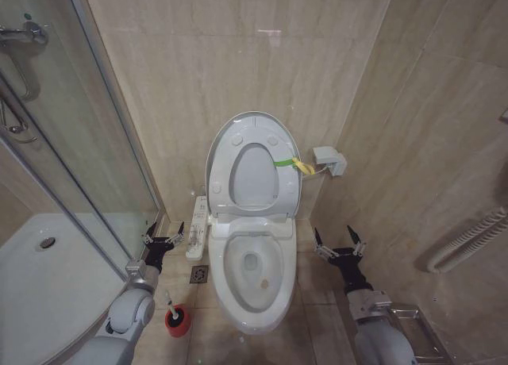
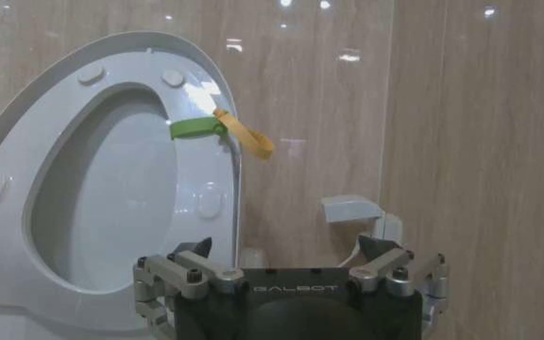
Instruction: Open the toilet lid, clean the toilet bowl with a toilet brush, close the toilet lid, and flush.
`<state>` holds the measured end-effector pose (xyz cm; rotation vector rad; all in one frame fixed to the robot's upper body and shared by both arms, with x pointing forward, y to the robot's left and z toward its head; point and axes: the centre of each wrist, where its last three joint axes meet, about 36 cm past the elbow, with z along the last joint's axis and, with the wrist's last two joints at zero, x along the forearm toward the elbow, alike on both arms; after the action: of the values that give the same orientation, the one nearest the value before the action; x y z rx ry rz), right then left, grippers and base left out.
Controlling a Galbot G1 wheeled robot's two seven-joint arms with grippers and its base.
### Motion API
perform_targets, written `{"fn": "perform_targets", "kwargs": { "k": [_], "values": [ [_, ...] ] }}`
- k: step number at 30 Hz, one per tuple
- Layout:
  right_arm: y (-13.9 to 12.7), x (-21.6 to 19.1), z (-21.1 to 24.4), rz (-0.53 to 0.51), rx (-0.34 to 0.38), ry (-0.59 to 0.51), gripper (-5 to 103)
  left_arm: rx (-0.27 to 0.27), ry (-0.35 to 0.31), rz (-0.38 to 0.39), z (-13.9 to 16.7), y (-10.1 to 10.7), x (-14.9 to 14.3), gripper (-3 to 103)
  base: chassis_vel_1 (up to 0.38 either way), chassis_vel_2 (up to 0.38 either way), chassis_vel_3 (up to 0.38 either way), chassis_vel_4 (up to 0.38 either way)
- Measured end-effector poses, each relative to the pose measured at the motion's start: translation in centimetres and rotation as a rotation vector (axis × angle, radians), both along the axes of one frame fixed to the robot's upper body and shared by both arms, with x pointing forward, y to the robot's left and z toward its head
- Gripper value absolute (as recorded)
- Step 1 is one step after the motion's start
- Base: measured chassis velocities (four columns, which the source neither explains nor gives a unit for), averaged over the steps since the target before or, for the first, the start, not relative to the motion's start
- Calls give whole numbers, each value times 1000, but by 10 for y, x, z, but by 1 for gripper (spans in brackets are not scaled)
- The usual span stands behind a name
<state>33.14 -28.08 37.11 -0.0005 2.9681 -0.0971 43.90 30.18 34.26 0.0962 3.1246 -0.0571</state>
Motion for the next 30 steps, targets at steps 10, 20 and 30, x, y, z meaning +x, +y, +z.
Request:
{"fn": "perform_targets", "kwargs": {
  "k": [10,20,30],
  "values": [
    [0,0,0,0,0,0,100,0,0,0,0,0,0,100,0,0,0,0],
    [0,0,0,0,0,0,100,0,0,0,0,0,0,100,0,0,0,0],
    [0,0,0,0,0,0,100,0,0,0,0,0,0,100,0,0,0,0]
  ]
}}
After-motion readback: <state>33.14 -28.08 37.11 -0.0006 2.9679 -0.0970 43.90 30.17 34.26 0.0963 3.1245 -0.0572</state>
